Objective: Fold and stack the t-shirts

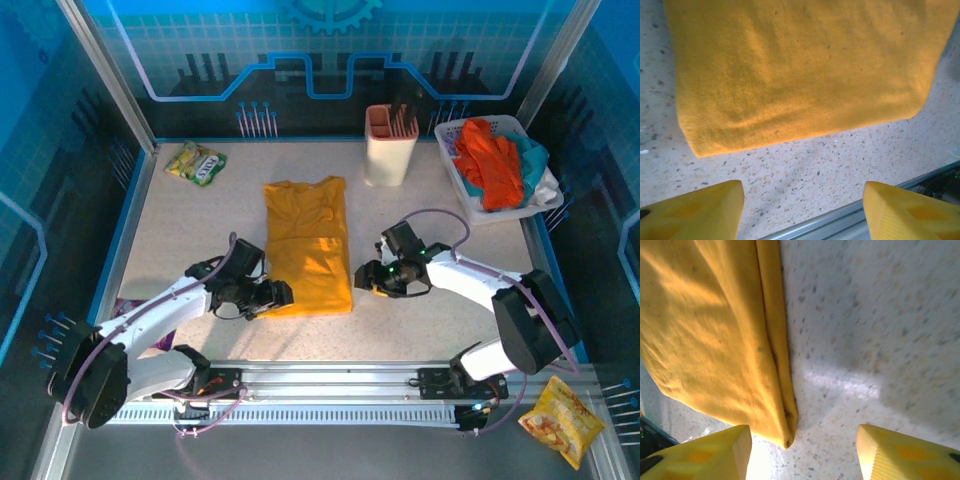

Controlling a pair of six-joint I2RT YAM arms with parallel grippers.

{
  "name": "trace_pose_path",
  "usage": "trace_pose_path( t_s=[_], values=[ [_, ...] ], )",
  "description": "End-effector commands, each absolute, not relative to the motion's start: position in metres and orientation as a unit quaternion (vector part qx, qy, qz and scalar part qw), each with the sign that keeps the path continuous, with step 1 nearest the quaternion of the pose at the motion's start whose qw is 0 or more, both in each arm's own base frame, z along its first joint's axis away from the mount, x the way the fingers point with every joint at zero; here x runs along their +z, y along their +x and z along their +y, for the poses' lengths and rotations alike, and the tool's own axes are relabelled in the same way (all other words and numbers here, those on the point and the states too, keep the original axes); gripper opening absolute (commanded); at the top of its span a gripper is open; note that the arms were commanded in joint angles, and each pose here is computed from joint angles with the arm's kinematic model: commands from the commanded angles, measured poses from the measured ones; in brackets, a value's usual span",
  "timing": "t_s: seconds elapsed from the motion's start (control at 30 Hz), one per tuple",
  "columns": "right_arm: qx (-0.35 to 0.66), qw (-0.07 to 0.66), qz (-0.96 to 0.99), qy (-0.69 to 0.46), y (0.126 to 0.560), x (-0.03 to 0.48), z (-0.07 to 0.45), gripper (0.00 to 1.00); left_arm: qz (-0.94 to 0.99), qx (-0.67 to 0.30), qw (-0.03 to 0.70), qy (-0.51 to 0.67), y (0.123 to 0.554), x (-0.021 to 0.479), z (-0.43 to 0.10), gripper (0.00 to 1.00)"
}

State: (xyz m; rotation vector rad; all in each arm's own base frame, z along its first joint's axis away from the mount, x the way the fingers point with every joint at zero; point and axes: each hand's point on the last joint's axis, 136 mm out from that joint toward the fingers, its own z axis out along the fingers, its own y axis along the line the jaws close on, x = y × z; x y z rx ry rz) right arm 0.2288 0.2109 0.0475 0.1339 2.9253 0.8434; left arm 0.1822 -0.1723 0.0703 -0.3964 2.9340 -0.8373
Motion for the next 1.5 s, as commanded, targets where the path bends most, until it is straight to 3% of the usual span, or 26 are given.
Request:
trace_pose_path(
  t_s=[0.0,0.13,0.57,1.47],
  values=[
    [0.253,0.033,0.964,0.069,0.214,0.039,0.212,0.56,0.958,-0.249,-0.015,-0.14,0.158,0.061,-0.154,0.59],
    [0.249,0.025,0.966,0.068,0.211,0.032,0.223,0.53,0.951,-0.259,-0.025,-0.165,0.159,0.053,-0.151,0.47],
    [0.245,0.008,0.968,0.05,0.212,0.024,0.254,0.46,0.951,-0.241,-0.027,-0.19,0.181,0.025,-0.149,0.45],
    [0.251,-0.012,0.968,0.016,0.208,0.028,0.29,0.39,0.959,-0.224,-0.022,-0.17,0.201,0.018,-0.152,0.32]
  ],
)
